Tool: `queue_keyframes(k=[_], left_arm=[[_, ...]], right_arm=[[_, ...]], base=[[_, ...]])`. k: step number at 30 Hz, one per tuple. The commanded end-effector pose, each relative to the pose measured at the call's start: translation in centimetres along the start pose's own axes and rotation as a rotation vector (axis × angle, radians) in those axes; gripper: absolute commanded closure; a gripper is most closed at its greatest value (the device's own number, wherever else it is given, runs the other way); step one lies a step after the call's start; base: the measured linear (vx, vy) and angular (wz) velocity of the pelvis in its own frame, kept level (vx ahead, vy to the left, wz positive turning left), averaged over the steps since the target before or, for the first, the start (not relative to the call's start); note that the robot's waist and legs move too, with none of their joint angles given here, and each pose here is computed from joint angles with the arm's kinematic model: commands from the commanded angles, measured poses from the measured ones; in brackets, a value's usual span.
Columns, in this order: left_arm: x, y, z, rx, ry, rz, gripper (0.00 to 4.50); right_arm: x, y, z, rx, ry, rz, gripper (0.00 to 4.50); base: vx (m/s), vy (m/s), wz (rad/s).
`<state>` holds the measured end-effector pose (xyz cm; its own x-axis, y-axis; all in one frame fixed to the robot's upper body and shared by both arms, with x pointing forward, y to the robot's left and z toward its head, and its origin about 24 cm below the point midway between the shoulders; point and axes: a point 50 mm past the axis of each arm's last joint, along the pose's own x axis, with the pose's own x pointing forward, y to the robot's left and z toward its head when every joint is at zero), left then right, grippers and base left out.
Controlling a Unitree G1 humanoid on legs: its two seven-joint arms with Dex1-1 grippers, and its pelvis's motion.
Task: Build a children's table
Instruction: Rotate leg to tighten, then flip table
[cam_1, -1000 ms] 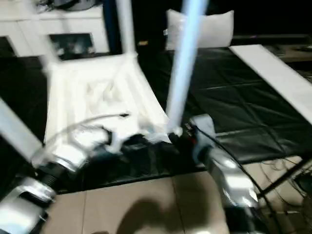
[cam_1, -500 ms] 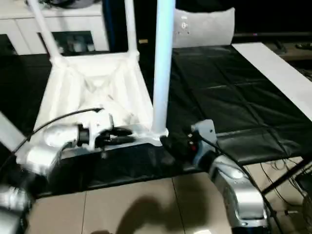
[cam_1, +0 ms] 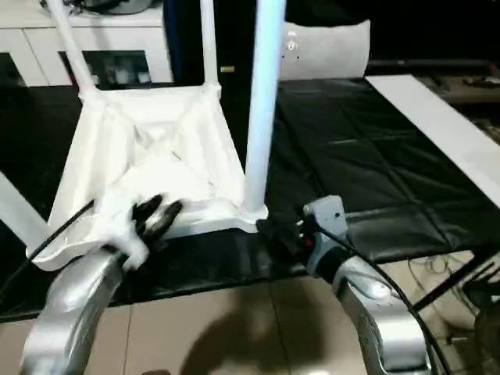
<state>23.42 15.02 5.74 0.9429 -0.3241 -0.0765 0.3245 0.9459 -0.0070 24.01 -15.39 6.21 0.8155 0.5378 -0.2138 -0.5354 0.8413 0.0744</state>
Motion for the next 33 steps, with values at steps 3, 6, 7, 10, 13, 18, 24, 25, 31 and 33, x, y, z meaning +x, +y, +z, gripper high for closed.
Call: queue_keyframes(k=[3, 6, 7, 10, 13, 18, 24, 25, 31, 33], left_arm=[[-0.8, -0.1, 0.7, -0.017, 0.007, 0.076, 1.83], [-1.0, 0.1, 1.2, -0.033, -0.035, 0.102, 1.76], [-1.2, 0.0, 1.4, -0.034, -0.041, 0.102, 1.75], [-1.5, 0.0, 1.6, -0.010, -0.030, 0.111, 1.34], [-1.7, 0.5, 1.2, 0.016, 0.008, 0.151, 1.21], [-2.7, 2.0, 0.3, 0.009, 0.038, 0.294, 0.92], [-4.7, 4.7, 0.0, -0.058, -0.026, 0.570, 0.43], [-5.0, 4.7, 0.1, -0.073, -0.045, 0.581, 0.30], [-4.9, 5.2, 0.2, -0.036, -0.045, 0.554, 0.04], [-4.2, 5.2, 0.4, -0.017, -0.038, 0.461, 0.04]], right_arm=[[-0.3, -0.4, 0.3, 0.048, -0.051, 0.006, 0.00], [-0.5, -0.7, 0.3, 0.066, -0.054, -0.003, 0.00], [-0.6, -0.6, 0.2, 0.051, -0.047, 0.004, 0.00], [-0.8, -0.2, 0.1, 0.066, -0.067, 0.018, 0.00], [-0.9, 0.1, -0.2, 0.086, -0.060, 0.029, 0.00], [-0.5, 0.5, 0.0, 0.026, -0.051, 0.029, 0.00], [1.2, -0.4, 0.9, 0.019, -0.152, -0.066, 0.00], [1.5, -0.7, 1.0, 0.014, -0.160, -0.097, 0.00], [2.0, -2.5, 1.6, -0.003, -0.201, -0.248, 0.00], [2.1, -3.3, 1.4, -0.035, -0.176, -0.301, 0.00]], base=[[0.070, -0.122, 0.60], [0.038, -0.211, 0.33], [0.039, -0.121, -0.08], [0.034, -0.069, -0.06], [0.000, 0.000, 0.00], [0.008, 0.022, 0.00], [0.015, 0.046, 0.00], [0.000, 0.000, 0.00], [0.000, 0.000, 0.00], [0.000, 0.000, 0.00]])
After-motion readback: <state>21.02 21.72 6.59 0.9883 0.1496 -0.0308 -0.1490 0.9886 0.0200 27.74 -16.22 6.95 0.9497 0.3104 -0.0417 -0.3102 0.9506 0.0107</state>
